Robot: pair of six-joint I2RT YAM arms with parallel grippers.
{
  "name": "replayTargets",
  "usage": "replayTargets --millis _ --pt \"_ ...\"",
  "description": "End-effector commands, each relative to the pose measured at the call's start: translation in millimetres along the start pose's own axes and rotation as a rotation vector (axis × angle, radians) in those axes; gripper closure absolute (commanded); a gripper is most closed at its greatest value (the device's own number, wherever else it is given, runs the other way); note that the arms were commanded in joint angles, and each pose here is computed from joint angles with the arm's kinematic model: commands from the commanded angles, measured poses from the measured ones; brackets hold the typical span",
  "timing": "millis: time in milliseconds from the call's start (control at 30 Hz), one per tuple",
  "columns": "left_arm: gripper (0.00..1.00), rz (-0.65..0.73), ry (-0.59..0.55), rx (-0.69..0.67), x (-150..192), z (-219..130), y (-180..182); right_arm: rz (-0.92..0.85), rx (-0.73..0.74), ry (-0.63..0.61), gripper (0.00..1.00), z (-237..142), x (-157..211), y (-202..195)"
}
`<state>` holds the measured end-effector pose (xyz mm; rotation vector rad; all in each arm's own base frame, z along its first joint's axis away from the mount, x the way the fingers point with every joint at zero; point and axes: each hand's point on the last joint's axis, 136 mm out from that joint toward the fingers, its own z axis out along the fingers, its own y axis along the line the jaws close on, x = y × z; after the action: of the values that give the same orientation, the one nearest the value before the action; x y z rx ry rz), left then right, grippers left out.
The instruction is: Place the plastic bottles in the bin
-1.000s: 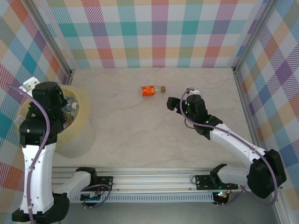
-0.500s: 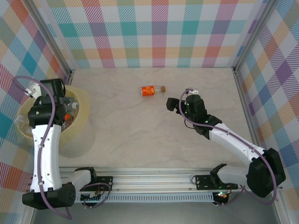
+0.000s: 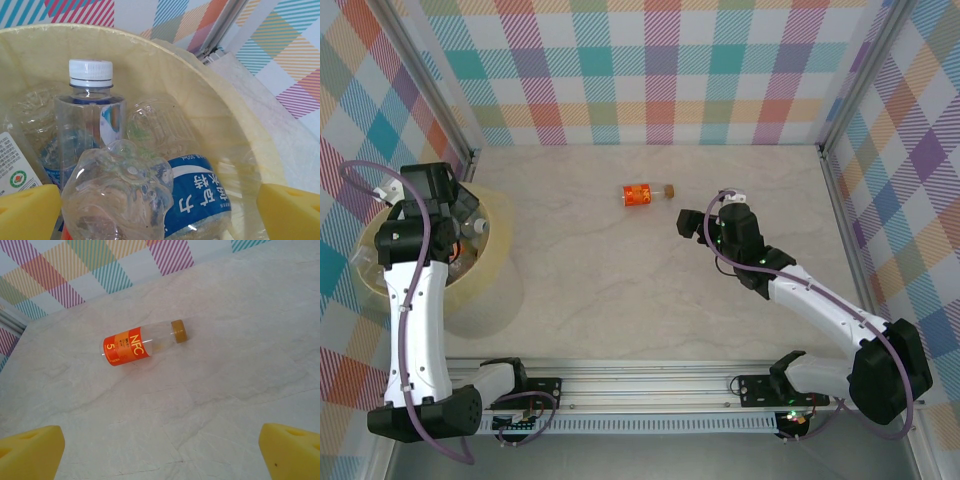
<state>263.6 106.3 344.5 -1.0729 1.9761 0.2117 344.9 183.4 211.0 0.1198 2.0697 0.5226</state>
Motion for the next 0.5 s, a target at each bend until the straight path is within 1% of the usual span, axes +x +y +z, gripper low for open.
replayTargets --millis 0,67,200,267,333,400,467 --pt "0.00 -0.006 0.050 0.024 8 7 -6 0.012 0.006 -0.018 0.00 -1 -4 -2" --pt "0.00 -0.001 0.085 0.044 16 16 -12 0.010 0.007 -0.016 0.00 -1 -3 -2" --pt "0.00 -0.003 0.184 0.129 38 29 -32 0.009 0.012 -0.011 0.00 0 -2 -3" --pt "0.00 -0.017 0.210 0.127 44 31 -32 0.012 0.014 -0.008 0.00 0 -1 -4" --pt "0.00 -0.024 0.187 0.091 39 26 -23 0.015 0.015 -0.004 0.00 0 0 -4" --pt "0.00 -0.034 0.124 0.073 24 11 -14 0.014 0.015 -0.004 0.00 0 0 -4" --pt "0.00 -0.034 0.062 0.107 6 -8 -14 0.011 0.015 -0.006 0.00 0 -1 -4"
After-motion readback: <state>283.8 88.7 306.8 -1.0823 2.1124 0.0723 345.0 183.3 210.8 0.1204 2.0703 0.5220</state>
